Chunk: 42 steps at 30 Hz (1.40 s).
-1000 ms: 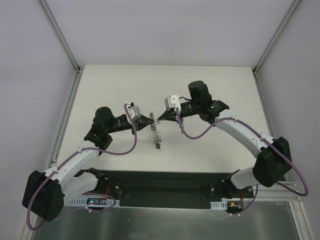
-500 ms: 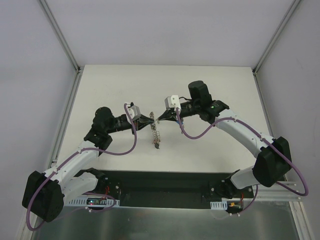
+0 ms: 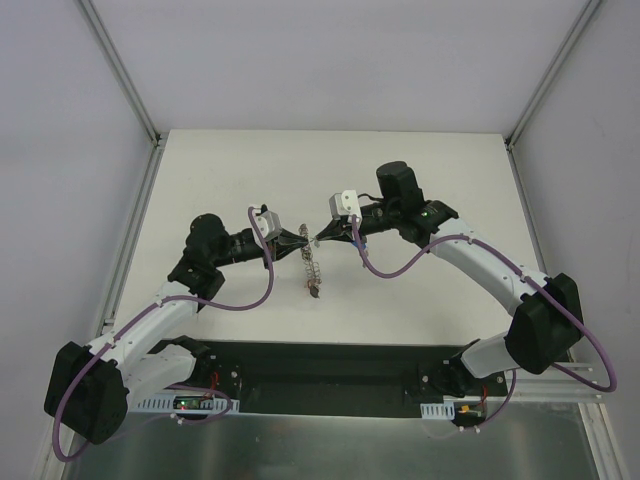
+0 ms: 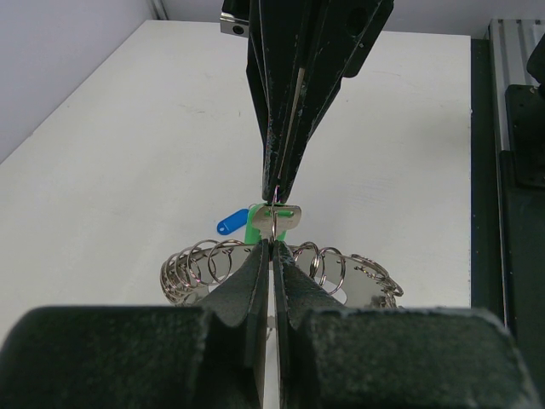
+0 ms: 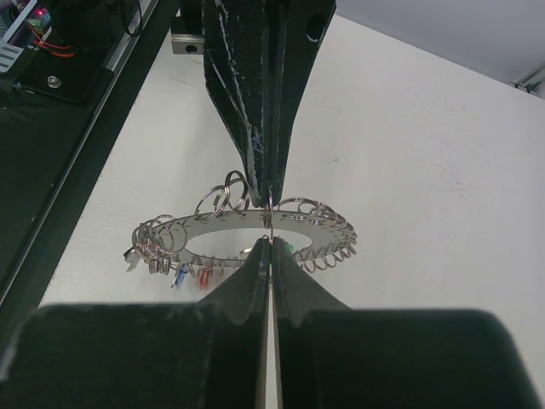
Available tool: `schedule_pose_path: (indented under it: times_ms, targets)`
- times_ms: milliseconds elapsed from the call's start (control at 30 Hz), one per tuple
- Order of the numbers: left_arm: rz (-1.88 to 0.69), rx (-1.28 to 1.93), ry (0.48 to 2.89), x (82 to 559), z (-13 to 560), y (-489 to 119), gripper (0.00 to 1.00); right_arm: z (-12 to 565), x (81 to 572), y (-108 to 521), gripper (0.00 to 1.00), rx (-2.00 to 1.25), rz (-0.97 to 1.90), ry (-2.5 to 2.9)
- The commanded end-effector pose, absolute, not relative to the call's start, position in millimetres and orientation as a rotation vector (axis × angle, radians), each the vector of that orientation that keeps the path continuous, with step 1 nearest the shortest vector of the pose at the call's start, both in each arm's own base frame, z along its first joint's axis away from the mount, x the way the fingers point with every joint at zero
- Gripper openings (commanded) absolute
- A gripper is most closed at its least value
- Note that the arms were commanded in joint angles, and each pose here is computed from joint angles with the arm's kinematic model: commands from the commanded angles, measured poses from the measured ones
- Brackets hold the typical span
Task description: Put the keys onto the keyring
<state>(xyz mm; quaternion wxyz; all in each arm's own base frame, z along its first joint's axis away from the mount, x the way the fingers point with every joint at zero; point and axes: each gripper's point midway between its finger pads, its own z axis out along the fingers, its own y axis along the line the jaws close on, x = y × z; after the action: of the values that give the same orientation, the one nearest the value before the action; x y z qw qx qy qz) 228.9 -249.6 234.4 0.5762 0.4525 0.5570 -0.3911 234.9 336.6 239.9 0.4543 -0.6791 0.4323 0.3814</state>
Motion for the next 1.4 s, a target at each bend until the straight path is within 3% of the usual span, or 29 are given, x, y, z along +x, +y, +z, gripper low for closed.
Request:
schedule_pose_path:
  times_ms: [0, 1367]
  targets:
    - [-0.875, 1.073, 1.188, 227.0, 259.7, -250.9, 0.0, 260.9, 235.0, 341.8, 0.01, -1.674, 0.944, 0.983]
    - [-0.918, 1.092, 1.188, 223.8, 258.5, -254.9, 0.0, 260.1, 228.4, 344.9, 0.01, -1.684, 0.979, 0.966]
